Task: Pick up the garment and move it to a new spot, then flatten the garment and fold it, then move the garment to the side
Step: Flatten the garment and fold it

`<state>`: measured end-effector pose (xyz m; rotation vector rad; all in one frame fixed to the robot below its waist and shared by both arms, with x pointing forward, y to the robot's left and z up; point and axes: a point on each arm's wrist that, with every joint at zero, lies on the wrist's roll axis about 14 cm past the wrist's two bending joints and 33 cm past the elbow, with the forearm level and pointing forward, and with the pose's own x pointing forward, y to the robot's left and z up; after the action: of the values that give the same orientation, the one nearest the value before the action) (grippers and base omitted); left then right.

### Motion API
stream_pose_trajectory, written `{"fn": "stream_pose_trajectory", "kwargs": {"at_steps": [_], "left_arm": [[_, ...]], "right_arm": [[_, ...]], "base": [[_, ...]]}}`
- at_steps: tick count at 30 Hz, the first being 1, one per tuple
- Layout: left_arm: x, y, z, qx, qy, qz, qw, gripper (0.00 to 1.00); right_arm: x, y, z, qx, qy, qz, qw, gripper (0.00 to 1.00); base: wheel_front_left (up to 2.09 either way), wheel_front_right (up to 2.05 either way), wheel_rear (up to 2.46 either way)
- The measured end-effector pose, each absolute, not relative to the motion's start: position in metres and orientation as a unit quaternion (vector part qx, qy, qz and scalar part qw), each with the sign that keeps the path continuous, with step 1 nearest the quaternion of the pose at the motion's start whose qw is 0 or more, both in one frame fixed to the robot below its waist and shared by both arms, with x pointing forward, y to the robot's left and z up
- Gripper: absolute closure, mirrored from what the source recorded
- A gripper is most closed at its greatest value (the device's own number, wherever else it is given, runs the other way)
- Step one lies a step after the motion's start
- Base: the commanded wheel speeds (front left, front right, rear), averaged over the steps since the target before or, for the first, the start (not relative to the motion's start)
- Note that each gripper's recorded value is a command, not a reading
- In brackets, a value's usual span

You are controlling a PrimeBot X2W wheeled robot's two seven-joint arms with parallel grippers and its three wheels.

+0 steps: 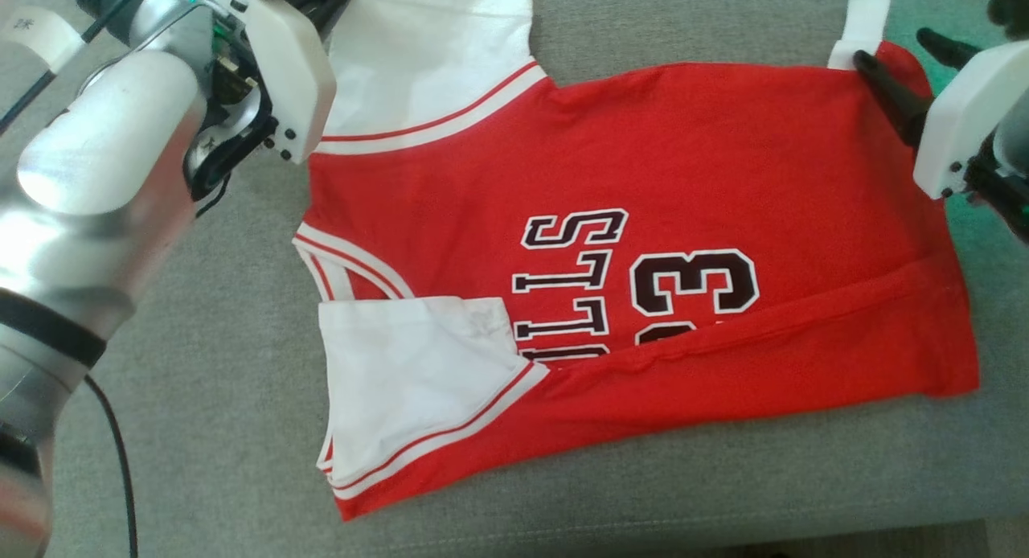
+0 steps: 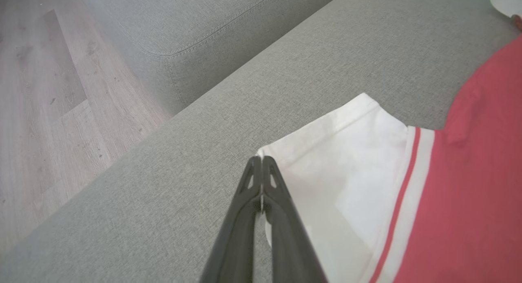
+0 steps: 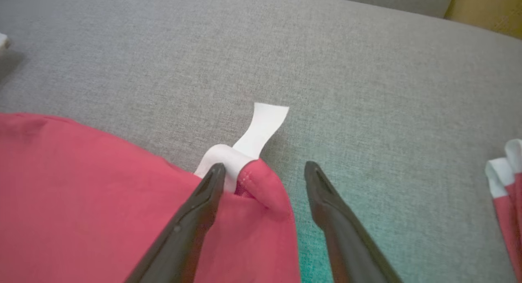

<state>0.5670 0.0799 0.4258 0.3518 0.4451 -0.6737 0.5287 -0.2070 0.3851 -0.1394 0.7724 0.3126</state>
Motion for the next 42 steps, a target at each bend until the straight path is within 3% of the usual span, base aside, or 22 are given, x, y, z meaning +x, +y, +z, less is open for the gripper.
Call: {"fn": "stream_pose_trajectory", "kwargs": {"at_steps": [1,3,4,5,6,7,8,16,30,36,42], "left_arm": [[0.566,0.081,0.426,0.169,0.216,-0.326,0.905,1.00],[0.565,0.082,0.426,0.170,0.215,-0.326,0.905,1.00],[0.565,0.084,0.425,0.171,0.216,-0.325,0.905,1.00],[0.564,0.085,0.425,0.172,0.217,-0.324,0.905,1.00],[0.564,0.086,0.424,0.173,0.218,-0.324,0.904,1.00],[0.563,0.087,0.424,0.174,0.219,-0.323,0.904,1.00],[0.563,0.088,0.424,0.175,0.219,-0.323,0.904,1.00],[0.566,0.091,0.433,0.173,0.194,-0.321,0.910,1.00],[0.597,0.103,0.501,0.124,0.054,-0.279,0.951,1.00],[0.586,0.101,0.508,0.084,0.053,-0.280,0.955,1.00],[0.546,0.100,0.494,0.046,0.066,-0.292,0.953,1.00]], "right_arm": [[0.528,-0.207,0.382,-0.066,0.382,0.152,0.909,0.13],[0.527,-0.205,0.377,-0.065,0.391,0.154,0.905,0.38],[0.527,-0.205,0.375,-0.064,0.394,0.155,0.904,0.58],[0.528,-0.204,0.375,-0.062,0.396,0.156,0.903,0.67],[0.528,-0.203,0.374,-0.058,0.397,0.157,0.902,0.89],[0.528,-0.202,0.373,-0.056,0.399,0.158,0.901,0.89],[0.528,-0.202,0.373,-0.054,0.401,0.158,0.901,1.00],[0.537,-0.209,0.386,-0.031,0.376,0.147,0.914,1.00],[0.564,-0.240,0.423,0.078,0.277,0.084,0.954,1.00],[0.562,-0.242,0.438,0.080,0.255,0.087,0.960,1.00],[0.536,-0.239,0.434,0.075,0.252,0.098,0.960,1.00]], "base": [[0.00,0.00,0.00],[0.00,0.00,0.00],[0.00,0.00,0.00],[0.00,0.00,0.00],[0.00,0.00,0.00],[0.00,0.00,0.00],[0.00,0.00,0.00],[0.00,0.00,0.00],[0.00,0.00,0.00],[0.00,0.00,0.00],[0.00,0.00,0.00]]}}
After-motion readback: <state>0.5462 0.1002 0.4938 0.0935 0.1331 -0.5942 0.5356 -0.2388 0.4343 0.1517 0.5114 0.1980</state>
